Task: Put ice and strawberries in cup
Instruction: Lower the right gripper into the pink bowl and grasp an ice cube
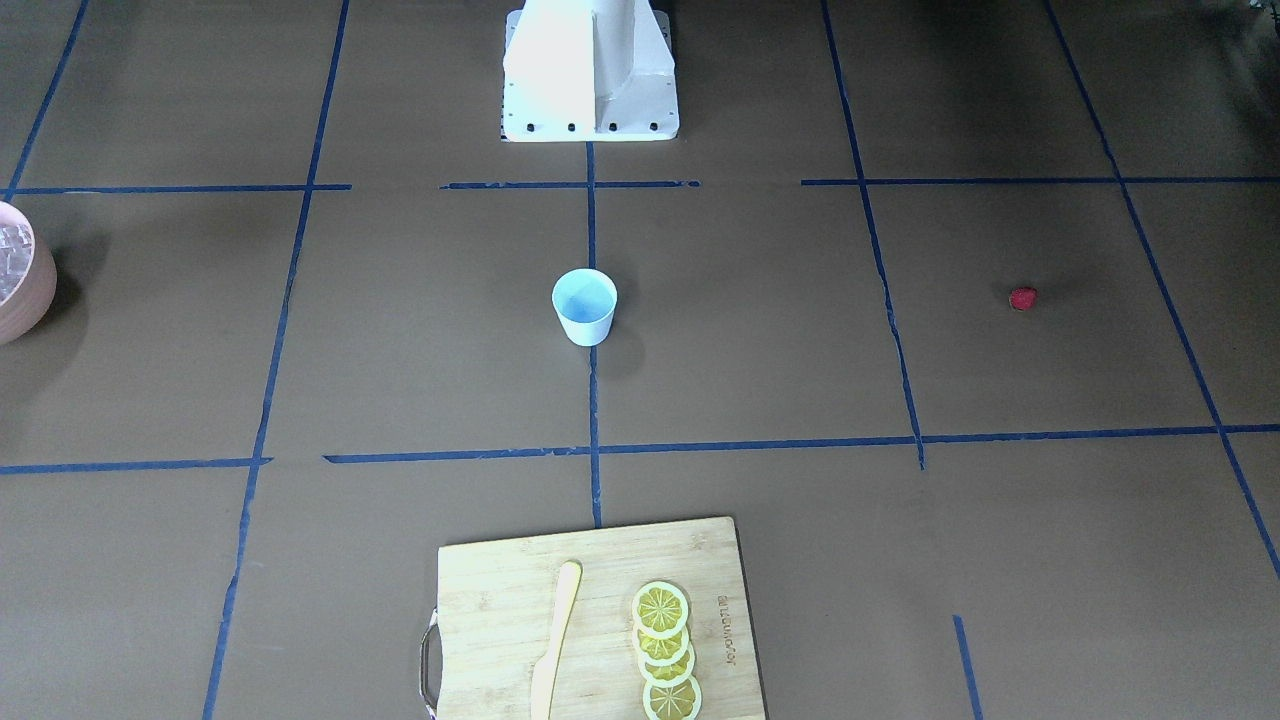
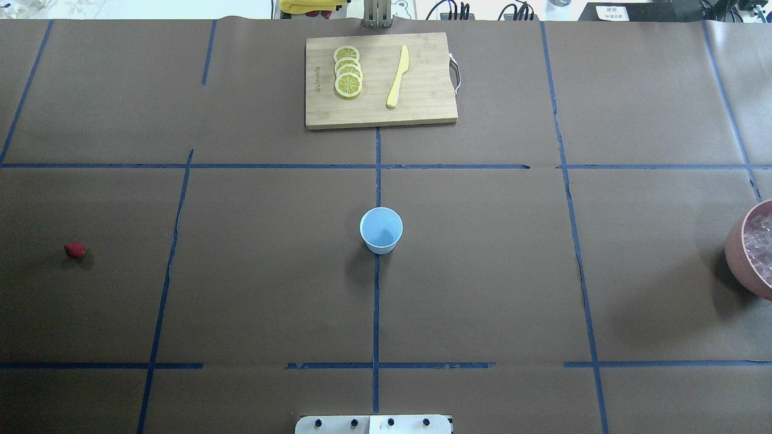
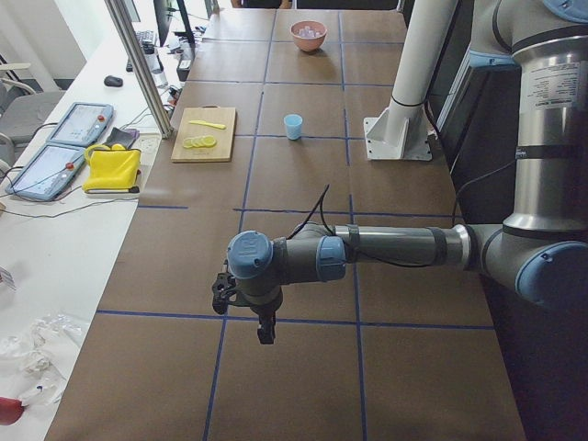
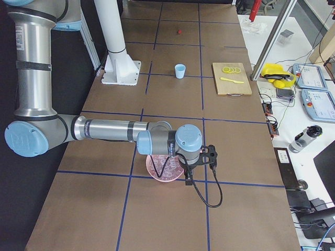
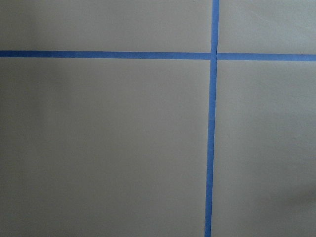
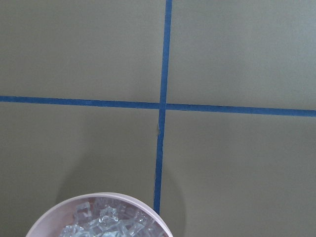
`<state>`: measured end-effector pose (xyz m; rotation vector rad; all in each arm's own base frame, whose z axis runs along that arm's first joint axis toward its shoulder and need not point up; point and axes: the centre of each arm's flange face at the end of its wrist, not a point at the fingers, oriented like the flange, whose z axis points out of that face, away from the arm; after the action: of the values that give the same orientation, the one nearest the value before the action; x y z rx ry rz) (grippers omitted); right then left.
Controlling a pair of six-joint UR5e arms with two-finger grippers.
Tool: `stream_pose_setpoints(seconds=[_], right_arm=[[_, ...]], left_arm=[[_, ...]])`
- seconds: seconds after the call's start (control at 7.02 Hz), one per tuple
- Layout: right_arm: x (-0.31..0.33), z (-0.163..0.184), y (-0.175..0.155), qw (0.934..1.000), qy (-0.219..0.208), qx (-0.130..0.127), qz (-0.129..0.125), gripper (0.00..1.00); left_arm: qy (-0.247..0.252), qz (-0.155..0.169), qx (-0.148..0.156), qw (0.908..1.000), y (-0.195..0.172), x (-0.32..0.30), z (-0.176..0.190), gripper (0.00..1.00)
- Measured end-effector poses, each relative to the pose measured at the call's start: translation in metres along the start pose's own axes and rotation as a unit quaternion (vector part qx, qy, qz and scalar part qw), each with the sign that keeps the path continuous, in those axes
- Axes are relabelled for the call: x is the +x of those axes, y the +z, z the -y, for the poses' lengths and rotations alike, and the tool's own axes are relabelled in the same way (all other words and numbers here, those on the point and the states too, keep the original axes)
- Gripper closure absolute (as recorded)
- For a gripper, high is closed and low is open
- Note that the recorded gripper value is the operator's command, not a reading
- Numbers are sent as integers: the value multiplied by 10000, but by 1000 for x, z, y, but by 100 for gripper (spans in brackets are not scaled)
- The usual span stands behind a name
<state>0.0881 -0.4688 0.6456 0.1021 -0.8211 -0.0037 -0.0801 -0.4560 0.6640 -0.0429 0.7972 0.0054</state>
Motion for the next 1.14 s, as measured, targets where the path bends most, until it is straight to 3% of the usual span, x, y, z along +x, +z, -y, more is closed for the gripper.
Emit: stream_pose_setpoints(seconds=[0.85, 1.14], right_arm=[[-9, 6, -2, 10000, -10, 58, 23, 1], [-23, 18, -3, 9994, 112, 163, 279, 1]], left_arm=[[151, -25, 172, 9997, -16, 20, 4, 0], [224, -19, 238, 9995, -23, 28, 5, 0]])
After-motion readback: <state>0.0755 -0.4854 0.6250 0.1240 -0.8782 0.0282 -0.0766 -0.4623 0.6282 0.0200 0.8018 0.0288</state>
